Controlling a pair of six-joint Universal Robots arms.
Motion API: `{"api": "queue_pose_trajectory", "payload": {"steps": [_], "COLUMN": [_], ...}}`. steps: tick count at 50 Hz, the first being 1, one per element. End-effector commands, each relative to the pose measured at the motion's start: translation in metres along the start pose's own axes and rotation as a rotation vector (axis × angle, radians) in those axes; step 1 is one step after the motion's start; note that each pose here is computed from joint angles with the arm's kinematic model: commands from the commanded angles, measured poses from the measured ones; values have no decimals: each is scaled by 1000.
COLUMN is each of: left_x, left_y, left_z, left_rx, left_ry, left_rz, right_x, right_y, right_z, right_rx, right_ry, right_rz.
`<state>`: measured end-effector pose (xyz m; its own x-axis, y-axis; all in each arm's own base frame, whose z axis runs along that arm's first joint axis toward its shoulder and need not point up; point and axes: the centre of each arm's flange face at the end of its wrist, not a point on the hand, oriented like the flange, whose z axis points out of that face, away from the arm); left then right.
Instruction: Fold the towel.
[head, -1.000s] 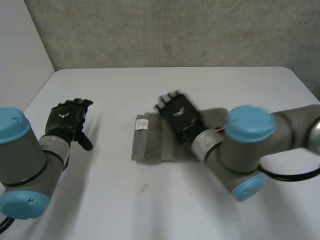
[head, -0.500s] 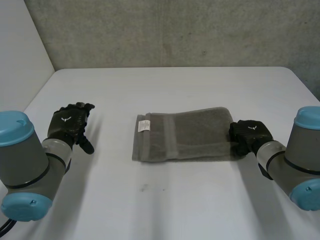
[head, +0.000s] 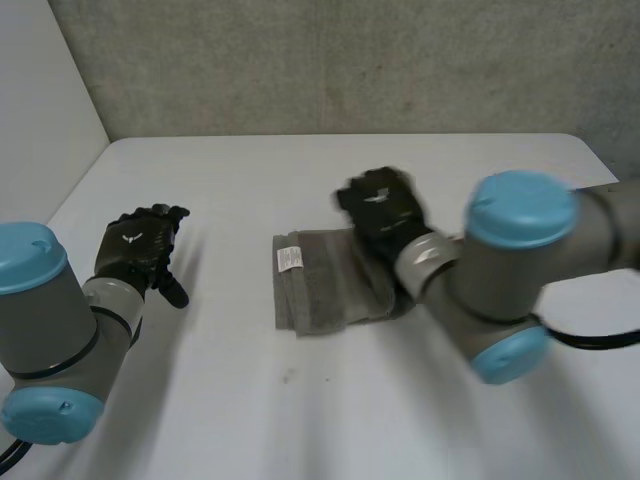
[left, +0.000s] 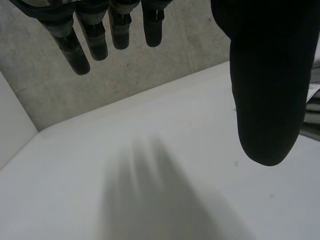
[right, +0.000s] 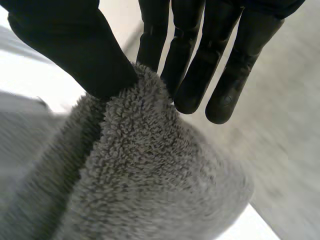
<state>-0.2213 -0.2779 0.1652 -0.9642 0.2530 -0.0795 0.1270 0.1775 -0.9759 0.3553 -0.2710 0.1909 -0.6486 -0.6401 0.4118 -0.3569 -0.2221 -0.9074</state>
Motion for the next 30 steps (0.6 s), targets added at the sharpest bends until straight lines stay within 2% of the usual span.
{"api": "queue_pose_trajectory", "payload": {"steps": [1,2,6,12,14,16,17,19,20,21,25,29,30], "left_x": [0,0,2,6,10,24,24,33,39,45,63,105,105], "left_y": [-1,-1,-3,-14,-19,-35,-35,-43,-51,-56,-57,-49,-49], "left_z": [0,-1,-2,-2,-1,-1,-1,0,0,2,7,11,11], "left_rx": [4,3,7,40,59,111,111,136,152,157,132,64,64], "left_ry": [-1,2,11,24,38,84,84,112,134,151,201,315,315], "left_rz": [0,0,-1,-7,-6,-8,-8,-16,-32,-55,-104,-141,-141], "right_x": [-104,-118,-122,-88,-70,-35,-35,-15,-15,-8,7,22,22], "right_y": [8,14,22,-17,-25,-37,-38,-41,-41,-38,-26,-2,-2], "right_z": [-8,-11,-12,-11,-11,-10,-10,-13,-13,-13,-11,-3,-3], "right_rx": [35,31,6,41,44,58,59,47,46,22,-33,-95,-95], "right_ry": [-275,-321,-327,-163,-110,-32,-32,-12,-12,-16,-17,8,9], "right_rz": [-100,-107,-108,-52,6,178,179,345,346,405,464,482,482]}}
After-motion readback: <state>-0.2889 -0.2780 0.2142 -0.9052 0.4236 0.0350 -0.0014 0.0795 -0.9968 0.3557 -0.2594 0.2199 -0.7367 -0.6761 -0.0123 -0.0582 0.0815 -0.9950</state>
